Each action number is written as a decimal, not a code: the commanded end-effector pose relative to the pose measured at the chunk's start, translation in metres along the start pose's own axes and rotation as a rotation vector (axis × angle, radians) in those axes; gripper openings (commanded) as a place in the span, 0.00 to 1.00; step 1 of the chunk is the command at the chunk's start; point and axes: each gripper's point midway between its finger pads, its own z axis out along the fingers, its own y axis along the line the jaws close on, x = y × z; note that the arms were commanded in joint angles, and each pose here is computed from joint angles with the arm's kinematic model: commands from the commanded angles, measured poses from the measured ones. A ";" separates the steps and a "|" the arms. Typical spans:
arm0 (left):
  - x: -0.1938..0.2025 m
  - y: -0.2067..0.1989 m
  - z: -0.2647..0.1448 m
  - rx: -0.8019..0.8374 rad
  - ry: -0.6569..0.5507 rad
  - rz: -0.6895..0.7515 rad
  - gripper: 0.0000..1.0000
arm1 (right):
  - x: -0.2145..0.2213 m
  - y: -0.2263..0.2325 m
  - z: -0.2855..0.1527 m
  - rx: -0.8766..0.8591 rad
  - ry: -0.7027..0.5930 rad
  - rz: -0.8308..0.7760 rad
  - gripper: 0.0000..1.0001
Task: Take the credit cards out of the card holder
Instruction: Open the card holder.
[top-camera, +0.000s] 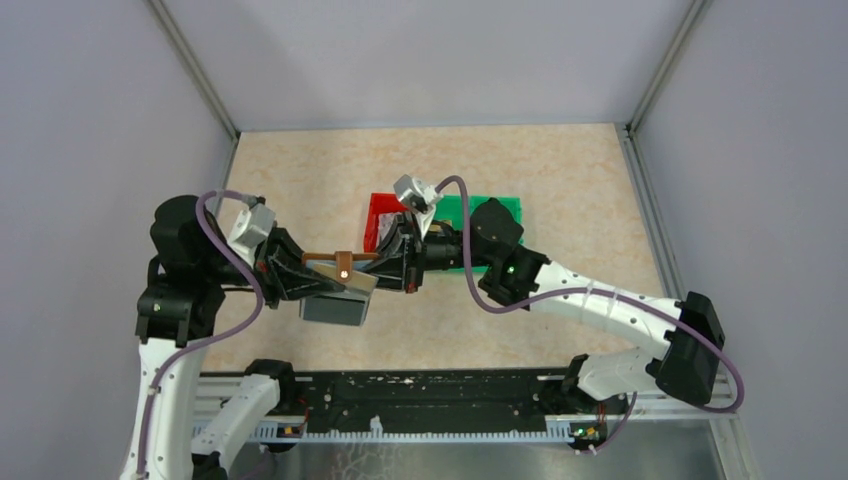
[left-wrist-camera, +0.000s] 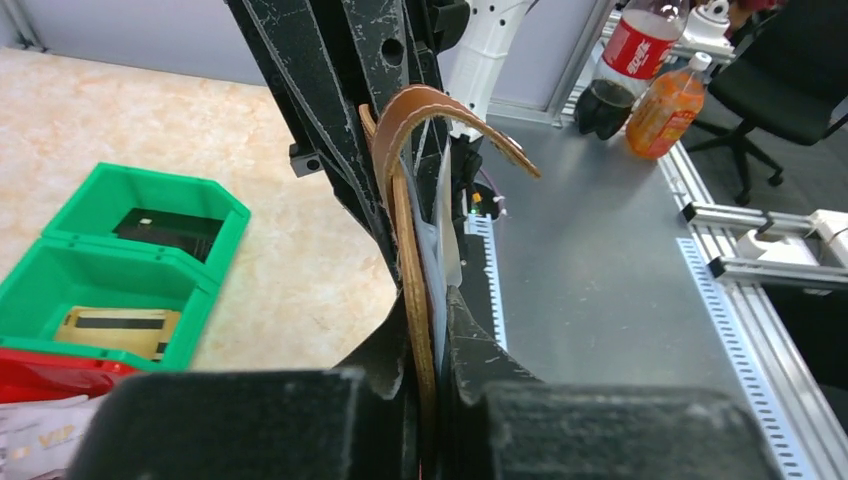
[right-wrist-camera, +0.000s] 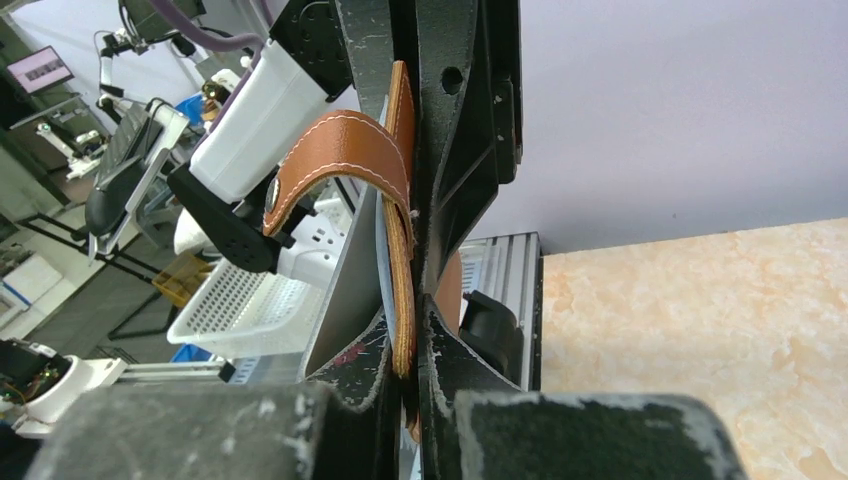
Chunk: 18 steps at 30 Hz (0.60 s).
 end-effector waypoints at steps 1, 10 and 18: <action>-0.007 0.003 0.001 0.003 -0.009 0.012 0.00 | -0.052 0.025 0.004 -0.063 -0.147 -0.084 0.11; -0.016 0.019 0.002 -0.087 -0.053 -0.098 0.00 | -0.104 0.001 -0.039 0.073 -0.347 -0.067 0.56; -0.016 0.023 0.005 -0.035 -0.048 -0.247 0.00 | -0.067 0.016 -0.029 -0.049 -0.029 -0.116 0.67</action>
